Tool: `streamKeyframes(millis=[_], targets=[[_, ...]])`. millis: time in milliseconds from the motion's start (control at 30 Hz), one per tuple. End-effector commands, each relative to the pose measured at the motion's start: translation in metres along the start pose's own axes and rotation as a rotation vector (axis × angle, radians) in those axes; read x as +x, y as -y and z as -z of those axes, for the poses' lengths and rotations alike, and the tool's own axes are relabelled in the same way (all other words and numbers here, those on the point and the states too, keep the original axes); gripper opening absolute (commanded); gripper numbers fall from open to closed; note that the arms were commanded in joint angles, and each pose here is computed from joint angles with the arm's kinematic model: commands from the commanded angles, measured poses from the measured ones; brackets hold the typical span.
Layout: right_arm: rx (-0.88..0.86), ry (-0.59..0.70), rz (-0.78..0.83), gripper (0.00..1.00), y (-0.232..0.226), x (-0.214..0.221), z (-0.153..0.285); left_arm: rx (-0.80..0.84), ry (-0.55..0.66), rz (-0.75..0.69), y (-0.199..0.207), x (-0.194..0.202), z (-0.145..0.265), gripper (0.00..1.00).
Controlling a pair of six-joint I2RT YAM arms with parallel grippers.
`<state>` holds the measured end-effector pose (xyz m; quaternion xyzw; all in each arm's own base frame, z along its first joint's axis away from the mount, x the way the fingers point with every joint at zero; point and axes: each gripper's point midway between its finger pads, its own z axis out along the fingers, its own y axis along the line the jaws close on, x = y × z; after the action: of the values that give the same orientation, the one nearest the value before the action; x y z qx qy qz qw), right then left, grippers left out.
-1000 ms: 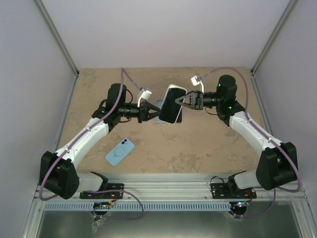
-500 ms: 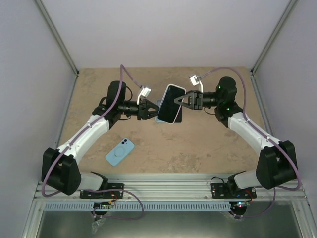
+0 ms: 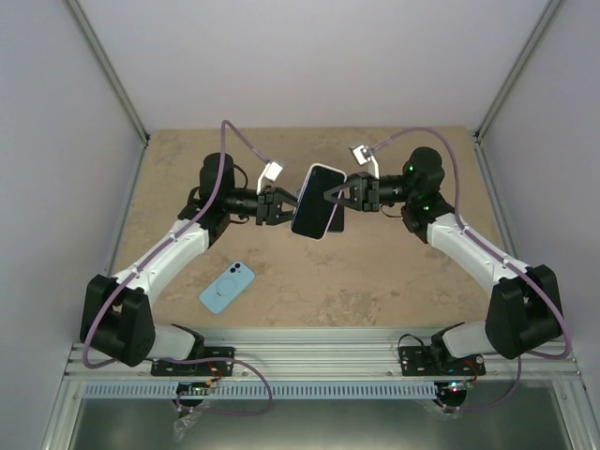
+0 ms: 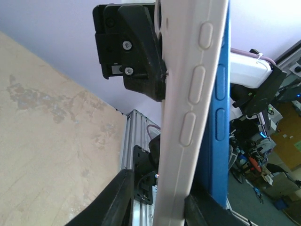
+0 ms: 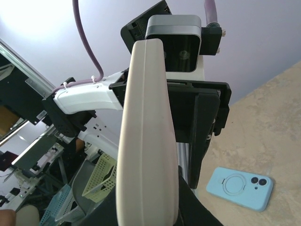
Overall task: Take the phone out of the phone case
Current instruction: Remove the phone case from the phone.
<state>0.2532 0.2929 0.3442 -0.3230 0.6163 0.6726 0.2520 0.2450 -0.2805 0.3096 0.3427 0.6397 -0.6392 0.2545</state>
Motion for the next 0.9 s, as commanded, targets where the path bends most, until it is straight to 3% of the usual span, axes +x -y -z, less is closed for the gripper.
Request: streamKeyframes(millis=[0,333,467,667,867], targets=[[-0.196,-0.230,-0.065,0.01,-0.027,0.056,-0.034,0.023,0.057,-0.118,0.020,-0.027,-0.016,0.24],[-0.097,-0.159,-0.026,0.02,-0.002,0.022,-0.027,0.006,0.053,-0.048,0.020,-0.013,-0.014,0.00],[0.000,-0.088,-0.005,0.15,0.016,0.000,-0.013,-0.053,0.089,0.006,0.007,-0.014,-0.007,0.00],[0.095,-0.032,0.070,0.52,0.023,-0.026,0.005,-0.142,0.156,0.126,-0.024,-0.018,0.013,0.00],[0.209,-0.022,0.187,0.71,0.024,-0.046,0.016,-0.225,0.172,0.240,-0.050,-0.009,0.024,0.00]])
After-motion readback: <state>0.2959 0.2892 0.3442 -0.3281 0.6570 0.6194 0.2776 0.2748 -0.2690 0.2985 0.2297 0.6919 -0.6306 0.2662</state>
